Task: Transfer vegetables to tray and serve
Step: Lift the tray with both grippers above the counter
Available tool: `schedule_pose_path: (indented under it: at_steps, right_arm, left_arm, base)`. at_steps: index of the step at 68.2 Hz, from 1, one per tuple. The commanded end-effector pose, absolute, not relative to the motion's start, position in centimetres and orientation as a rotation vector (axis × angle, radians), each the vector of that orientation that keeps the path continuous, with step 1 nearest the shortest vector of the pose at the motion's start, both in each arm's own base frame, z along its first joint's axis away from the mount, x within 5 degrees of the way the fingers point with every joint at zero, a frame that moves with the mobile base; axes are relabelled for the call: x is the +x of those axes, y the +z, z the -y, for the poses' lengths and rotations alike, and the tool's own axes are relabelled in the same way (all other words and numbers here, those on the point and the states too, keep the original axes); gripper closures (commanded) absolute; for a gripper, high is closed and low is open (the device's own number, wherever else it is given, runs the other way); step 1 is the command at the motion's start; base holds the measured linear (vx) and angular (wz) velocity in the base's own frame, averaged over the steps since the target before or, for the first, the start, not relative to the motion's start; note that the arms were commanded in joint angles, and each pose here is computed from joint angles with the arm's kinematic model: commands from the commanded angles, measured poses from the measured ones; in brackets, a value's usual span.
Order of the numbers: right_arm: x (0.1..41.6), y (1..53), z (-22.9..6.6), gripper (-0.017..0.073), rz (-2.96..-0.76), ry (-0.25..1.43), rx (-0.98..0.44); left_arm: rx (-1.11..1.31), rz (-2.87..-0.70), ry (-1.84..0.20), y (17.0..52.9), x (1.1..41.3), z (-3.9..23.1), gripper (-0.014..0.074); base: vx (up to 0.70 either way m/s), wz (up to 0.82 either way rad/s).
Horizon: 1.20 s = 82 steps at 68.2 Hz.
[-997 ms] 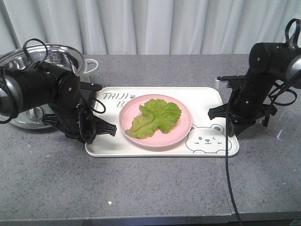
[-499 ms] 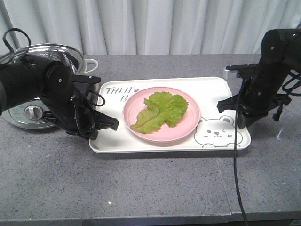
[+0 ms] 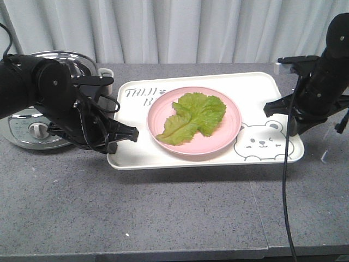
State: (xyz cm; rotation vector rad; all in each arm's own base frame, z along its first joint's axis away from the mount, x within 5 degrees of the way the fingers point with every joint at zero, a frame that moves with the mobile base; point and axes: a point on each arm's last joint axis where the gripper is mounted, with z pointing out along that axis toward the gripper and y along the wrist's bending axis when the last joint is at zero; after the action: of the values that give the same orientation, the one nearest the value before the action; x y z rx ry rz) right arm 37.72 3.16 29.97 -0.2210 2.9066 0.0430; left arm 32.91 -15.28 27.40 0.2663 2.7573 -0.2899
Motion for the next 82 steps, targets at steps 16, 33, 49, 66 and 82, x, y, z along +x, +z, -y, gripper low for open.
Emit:
schedule_pose_path:
  at_steps: [16,33,49,66,82]
  right_arm:
    - [35.7,34.5,-3.2,0.0568,-2.794,0.064,-0.242]
    - [35.3,35.2,-3.3,0.0566,-2.777,0.079,-0.23]
    - [34.2,36.8,-3.3,0.0565,-2.729,0.092,-0.227]
    - [33.0,38.3,-3.3,0.0565,-2.682,0.106,-0.236]
    - [32.5,39.0,-3.3,0.0565,-2.662,0.105,-0.243]
  left_arm:
    - [0.33,-2.55,-0.488,32.5,31.5,16.1,0.0599]
    - [0.33,-2.477,-0.5,34.8,30.3,15.5,0.0599]
    - [0.346,-2.412,-0.467,36.7,29.1,14.7,0.0599]
    - [0.356,-2.395,-0.439,37.2,28.8,14.3,0.0599]
    - [0.359,-2.403,-0.437,37.1,28.8,14.3,0.0599]
  base:
    - [0.0,0.0]
    - [0.0,0.0]
    - [0.0,0.0]
    - [0.0,0.0]
    - [0.0,0.0]
